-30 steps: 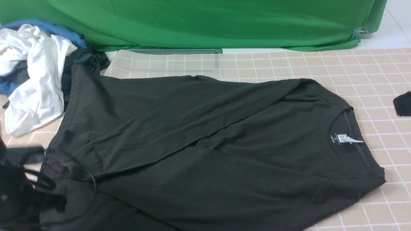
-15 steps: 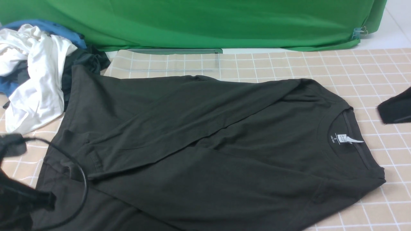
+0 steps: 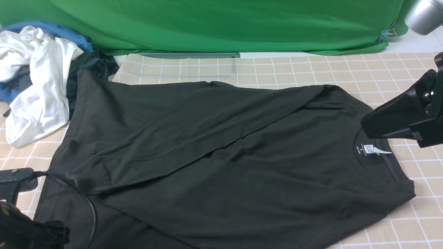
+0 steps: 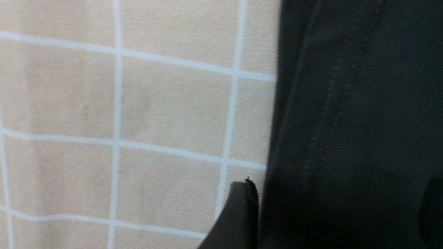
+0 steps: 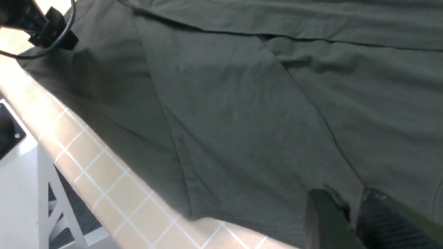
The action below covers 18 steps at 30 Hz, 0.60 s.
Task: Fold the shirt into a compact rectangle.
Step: 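Grasp the near edge of the shirt at its hem and shoulder corners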
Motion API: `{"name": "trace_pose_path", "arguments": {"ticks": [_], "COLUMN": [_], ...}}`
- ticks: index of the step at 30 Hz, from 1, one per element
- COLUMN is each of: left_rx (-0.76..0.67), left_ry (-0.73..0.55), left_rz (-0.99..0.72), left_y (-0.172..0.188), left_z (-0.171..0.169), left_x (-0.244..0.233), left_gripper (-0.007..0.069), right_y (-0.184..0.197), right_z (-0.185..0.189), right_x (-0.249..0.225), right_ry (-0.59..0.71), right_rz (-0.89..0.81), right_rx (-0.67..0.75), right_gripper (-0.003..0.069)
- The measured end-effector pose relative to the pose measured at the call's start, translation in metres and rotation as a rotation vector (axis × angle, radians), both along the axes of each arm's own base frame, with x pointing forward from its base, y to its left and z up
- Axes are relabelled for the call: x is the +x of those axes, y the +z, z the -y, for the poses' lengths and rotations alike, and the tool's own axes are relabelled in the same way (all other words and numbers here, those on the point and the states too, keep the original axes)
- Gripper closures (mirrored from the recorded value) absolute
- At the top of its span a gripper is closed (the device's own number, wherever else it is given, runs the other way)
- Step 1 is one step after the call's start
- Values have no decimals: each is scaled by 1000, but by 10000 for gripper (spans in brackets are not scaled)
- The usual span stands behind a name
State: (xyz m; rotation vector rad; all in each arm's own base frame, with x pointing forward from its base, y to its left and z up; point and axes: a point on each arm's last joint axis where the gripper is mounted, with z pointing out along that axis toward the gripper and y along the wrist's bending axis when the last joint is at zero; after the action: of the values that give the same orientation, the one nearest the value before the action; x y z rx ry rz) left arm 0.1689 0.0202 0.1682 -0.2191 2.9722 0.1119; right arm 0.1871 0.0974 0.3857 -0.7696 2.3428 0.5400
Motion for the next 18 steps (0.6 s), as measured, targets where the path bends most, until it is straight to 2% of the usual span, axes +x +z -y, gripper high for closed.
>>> {"name": "trace_pose_path", "arguments": {"ticks": [7,11,14,15,16,18], "left_rx": [-25,-43,-66,-71,-72,-60], "left_ry": [45,51,61,63,63,52], "left_rz": [-63,-105,-124,-124,-124,-129], "left_y": [-14,-19,-21,-21,-21,-20], "left_z": [1,2,4,4,4,3], "left_x": [3,7,10,11,11,12], "left_gripper": [-19,49,215,305,355,508], "right_y": [0,0,0,0,0,0], "right_z": [1,2,2,2,2,2], "right_x": [2,3,3,3,3,3], "right_ry": [-12,-13,-13,-13,-13,-14], "right_rz": [28,30,30,30,31,34], "right_rx": [-15,-16,-16,-17,-18,-26], "right_gripper": [468,462,462,462,462,462]}}
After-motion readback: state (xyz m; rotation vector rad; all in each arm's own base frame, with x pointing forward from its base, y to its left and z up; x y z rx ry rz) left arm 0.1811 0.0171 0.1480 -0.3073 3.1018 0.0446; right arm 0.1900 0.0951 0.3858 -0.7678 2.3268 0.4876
